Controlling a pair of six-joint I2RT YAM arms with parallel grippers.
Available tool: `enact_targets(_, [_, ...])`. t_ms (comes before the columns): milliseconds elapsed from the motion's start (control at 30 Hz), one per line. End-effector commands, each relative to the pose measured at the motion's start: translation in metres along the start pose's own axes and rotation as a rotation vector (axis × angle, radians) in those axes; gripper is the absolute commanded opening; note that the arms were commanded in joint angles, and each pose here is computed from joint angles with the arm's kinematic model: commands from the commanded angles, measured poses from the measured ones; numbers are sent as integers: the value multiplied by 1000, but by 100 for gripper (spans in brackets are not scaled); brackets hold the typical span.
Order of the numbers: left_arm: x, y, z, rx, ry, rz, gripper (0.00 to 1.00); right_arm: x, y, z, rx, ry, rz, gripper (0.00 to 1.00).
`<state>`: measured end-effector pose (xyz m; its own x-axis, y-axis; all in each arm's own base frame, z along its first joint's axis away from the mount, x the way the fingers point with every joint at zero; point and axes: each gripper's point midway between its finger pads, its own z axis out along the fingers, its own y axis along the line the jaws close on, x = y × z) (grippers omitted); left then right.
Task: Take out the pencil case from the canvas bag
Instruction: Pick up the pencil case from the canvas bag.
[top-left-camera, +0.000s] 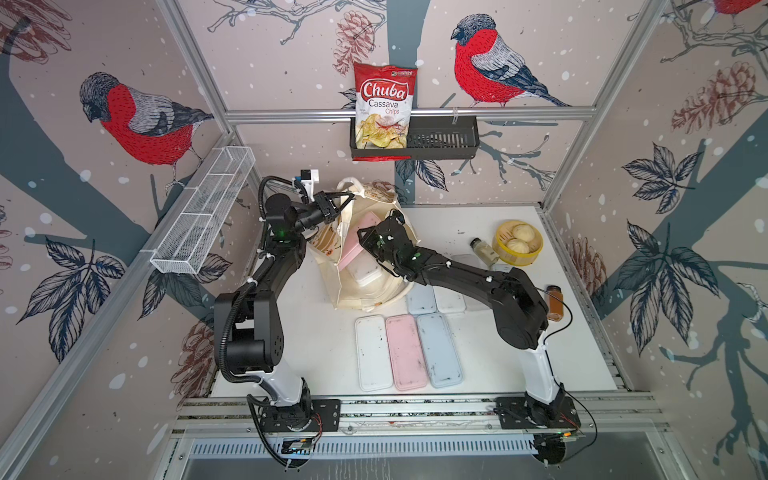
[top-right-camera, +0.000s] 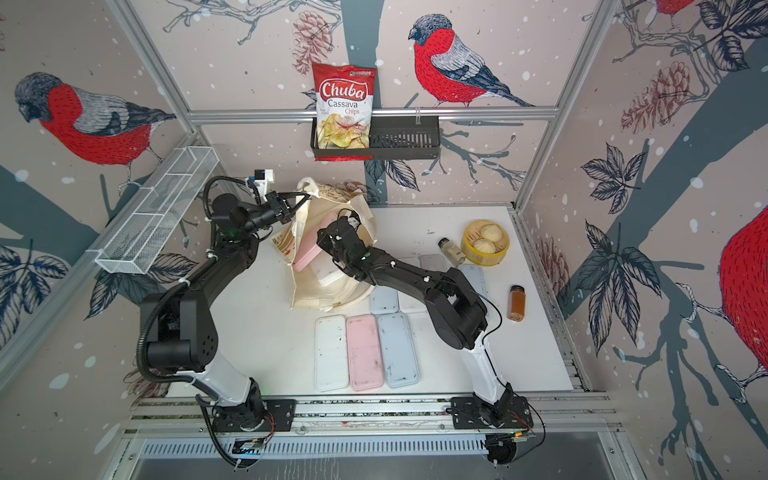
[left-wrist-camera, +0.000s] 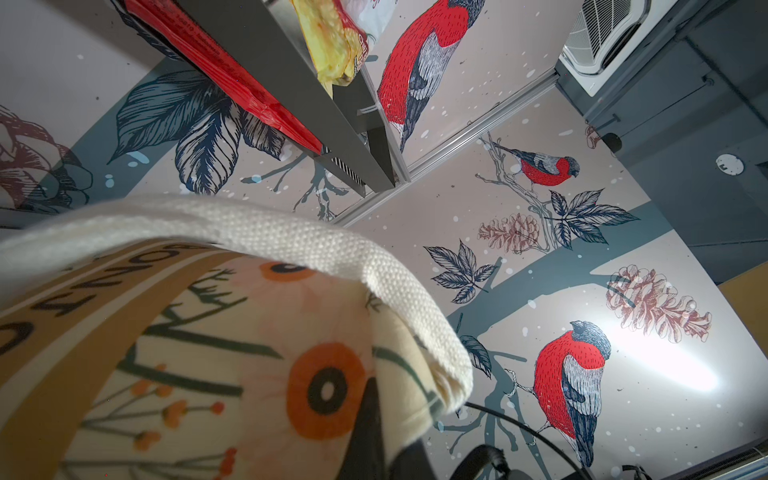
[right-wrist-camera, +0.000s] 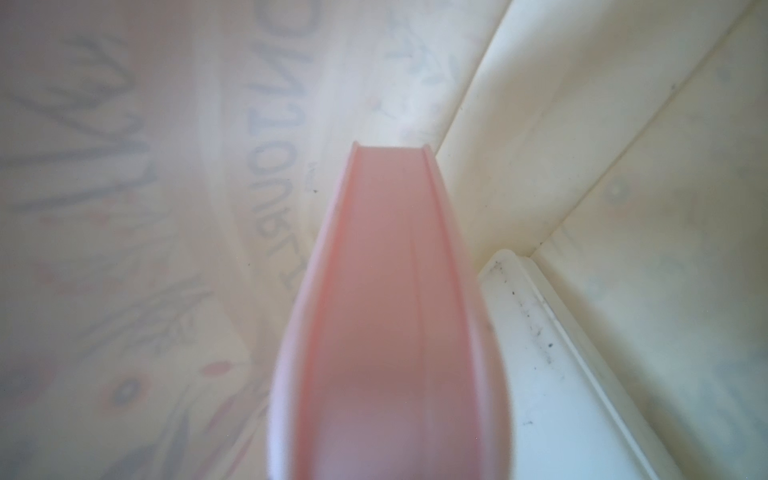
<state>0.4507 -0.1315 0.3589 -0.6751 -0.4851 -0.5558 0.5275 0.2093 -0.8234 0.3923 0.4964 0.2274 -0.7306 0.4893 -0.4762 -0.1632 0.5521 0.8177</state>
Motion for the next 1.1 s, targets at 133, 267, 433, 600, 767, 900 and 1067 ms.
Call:
enact_targets(133, [-10, -17, -3, 34, -30, 87, 0, 10, 27, -26, -2, 69, -257, 29])
enact_targets(267, [-10, -14, -3, 28, -29, 87, 0, 8, 36, -46, 12, 48, -322, 29])
enact_targets(433, [-11, -9, -4, 9, -28, 90, 0, 8, 39, -64, 45, 51, -370, 30])
enact_targets(600, [-15, -5, -8, -3, -37, 90, 0, 10, 39, -83, 18, 71, -388, 30])
enact_targets(767, [-19, -4, -13, -10, -45, 92, 0, 26, 34, -107, -50, 143, -435, 30])
enact_targets(900, [-21, -3, -15, -14, -50, 93, 0, 33, 29, -135, -97, 179, -461, 30])
enact_targets(1067, [-21, 1, -15, -25, -50, 89, 0, 30, 17, -173, -93, 189, -493, 30])
